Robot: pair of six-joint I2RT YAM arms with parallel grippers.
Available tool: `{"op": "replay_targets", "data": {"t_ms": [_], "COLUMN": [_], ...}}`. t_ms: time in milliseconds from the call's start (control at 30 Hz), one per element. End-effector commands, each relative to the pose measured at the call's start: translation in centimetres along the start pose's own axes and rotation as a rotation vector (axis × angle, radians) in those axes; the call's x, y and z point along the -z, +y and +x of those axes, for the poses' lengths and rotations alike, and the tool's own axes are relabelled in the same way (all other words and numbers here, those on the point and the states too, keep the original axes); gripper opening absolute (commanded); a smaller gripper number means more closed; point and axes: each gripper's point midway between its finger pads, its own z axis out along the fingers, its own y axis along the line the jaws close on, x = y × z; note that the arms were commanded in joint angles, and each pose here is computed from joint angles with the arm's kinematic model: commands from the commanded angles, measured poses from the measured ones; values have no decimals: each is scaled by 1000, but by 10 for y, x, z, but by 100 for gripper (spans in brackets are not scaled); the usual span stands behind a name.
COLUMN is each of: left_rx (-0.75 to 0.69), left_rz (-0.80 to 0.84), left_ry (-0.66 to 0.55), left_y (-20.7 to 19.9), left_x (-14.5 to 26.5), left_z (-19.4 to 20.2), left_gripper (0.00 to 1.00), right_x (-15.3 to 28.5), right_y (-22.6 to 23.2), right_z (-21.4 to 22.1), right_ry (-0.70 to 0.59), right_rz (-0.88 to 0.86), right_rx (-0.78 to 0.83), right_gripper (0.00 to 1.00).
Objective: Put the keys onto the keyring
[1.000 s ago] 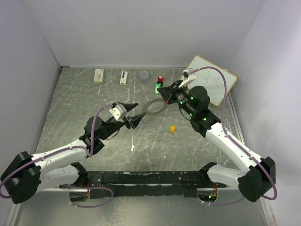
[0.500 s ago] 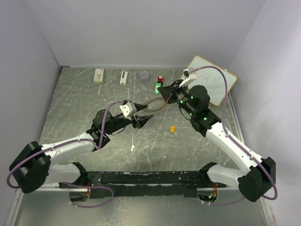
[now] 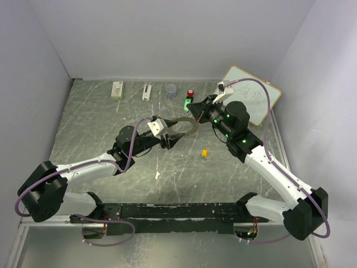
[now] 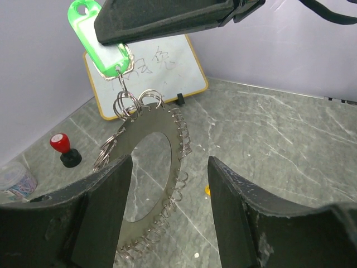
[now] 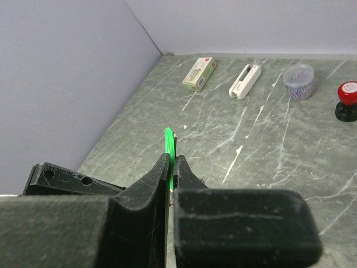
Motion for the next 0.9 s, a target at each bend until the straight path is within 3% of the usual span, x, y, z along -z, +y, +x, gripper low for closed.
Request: {"op": "replay_targets", "data": {"t_ms": [0,233,533,767,867], "left_rx": [-45,-73,-127,-165,-162], "left_rz": [-18,-64,-186,-111,-71], "left_ry": [-55,-60,-199,-155,-137], "left_y": [7,14,29,33,37], "left_x": [-3,5,37,23,17], "left_z": [-24,-30,-75,-64,-57], "left_gripper": [68,67,72,86,87], "right_x": [8,7,12,17,20], "right_y": [20,22,29,41,45], "right_z": [-36,-35,-38,-38,-37], "right_ry": [-95,-91,-92,-89,-86], "right_rz": [-44,-53,-85,-156,-177], "right_rx": [1,3,31,58,68], "right_gripper": [0,0,0,0,0]}}
